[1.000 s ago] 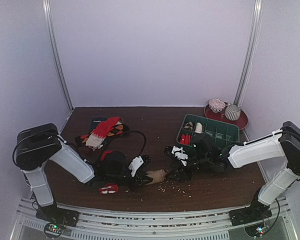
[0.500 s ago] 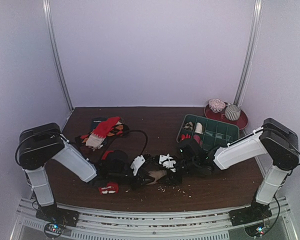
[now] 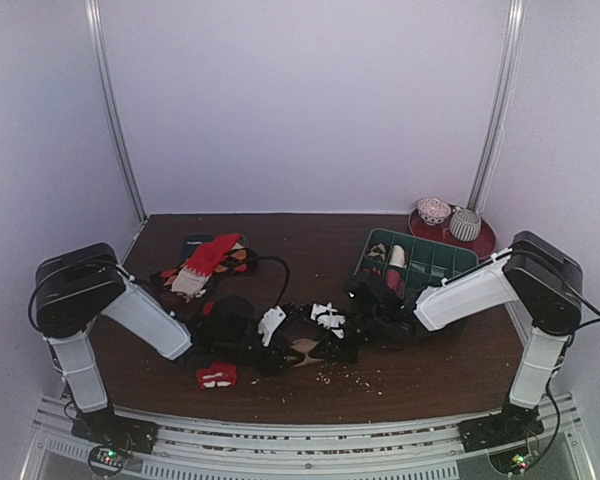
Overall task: Roll the socks
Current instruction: Roll a pair of socks at the center of the board.
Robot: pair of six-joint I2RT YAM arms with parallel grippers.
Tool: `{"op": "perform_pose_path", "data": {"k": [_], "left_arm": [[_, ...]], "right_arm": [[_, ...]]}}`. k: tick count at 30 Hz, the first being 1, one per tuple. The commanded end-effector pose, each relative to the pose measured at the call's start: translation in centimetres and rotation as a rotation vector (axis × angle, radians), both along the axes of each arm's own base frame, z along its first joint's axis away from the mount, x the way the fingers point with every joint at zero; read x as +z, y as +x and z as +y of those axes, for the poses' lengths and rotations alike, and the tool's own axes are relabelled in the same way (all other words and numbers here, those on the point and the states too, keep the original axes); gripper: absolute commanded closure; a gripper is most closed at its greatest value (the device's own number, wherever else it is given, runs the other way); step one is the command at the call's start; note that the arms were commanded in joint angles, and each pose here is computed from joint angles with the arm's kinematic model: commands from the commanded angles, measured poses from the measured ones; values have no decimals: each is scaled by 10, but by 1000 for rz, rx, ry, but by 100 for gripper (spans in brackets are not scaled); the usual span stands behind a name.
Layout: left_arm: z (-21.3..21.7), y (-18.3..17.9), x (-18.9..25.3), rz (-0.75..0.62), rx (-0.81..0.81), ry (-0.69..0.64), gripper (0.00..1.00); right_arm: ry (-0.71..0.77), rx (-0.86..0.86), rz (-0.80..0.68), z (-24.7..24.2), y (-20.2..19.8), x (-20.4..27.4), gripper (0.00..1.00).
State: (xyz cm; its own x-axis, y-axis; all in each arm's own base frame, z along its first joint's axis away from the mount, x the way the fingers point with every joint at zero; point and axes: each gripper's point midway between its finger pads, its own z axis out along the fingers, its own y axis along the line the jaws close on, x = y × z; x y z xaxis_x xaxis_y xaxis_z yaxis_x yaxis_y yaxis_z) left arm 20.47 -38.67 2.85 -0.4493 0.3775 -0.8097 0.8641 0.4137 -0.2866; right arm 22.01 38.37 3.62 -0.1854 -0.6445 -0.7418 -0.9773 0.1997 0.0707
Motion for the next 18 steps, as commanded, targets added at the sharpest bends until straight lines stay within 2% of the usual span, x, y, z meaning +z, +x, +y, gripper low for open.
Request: {"op": "perform_pose_path", "data": {"k": [1,3,6,14,17,18], "left_arm": [[30,-15,-36,-68,-56,237,50],[28,-5,-11,-185,-42,185,43],[24,2,19,-328,-44,112,38],[19,14,66,-533,-22,9,25],[25,23,69,-565,37,22,3],[26,25,69,-570,44,28,2]], "right_arm": [[-284,-122,316,-42,-29,-75,80],[-312,-144,390,-47,-34,-80,80],[-341,-179,463,-53,-35,-82,80],[-415,-222,603,-65,-43,-84,80],[-423,-227,592,-67,-42,-84,80],[-418,-228,595,-67,-42,-83,80]]}}
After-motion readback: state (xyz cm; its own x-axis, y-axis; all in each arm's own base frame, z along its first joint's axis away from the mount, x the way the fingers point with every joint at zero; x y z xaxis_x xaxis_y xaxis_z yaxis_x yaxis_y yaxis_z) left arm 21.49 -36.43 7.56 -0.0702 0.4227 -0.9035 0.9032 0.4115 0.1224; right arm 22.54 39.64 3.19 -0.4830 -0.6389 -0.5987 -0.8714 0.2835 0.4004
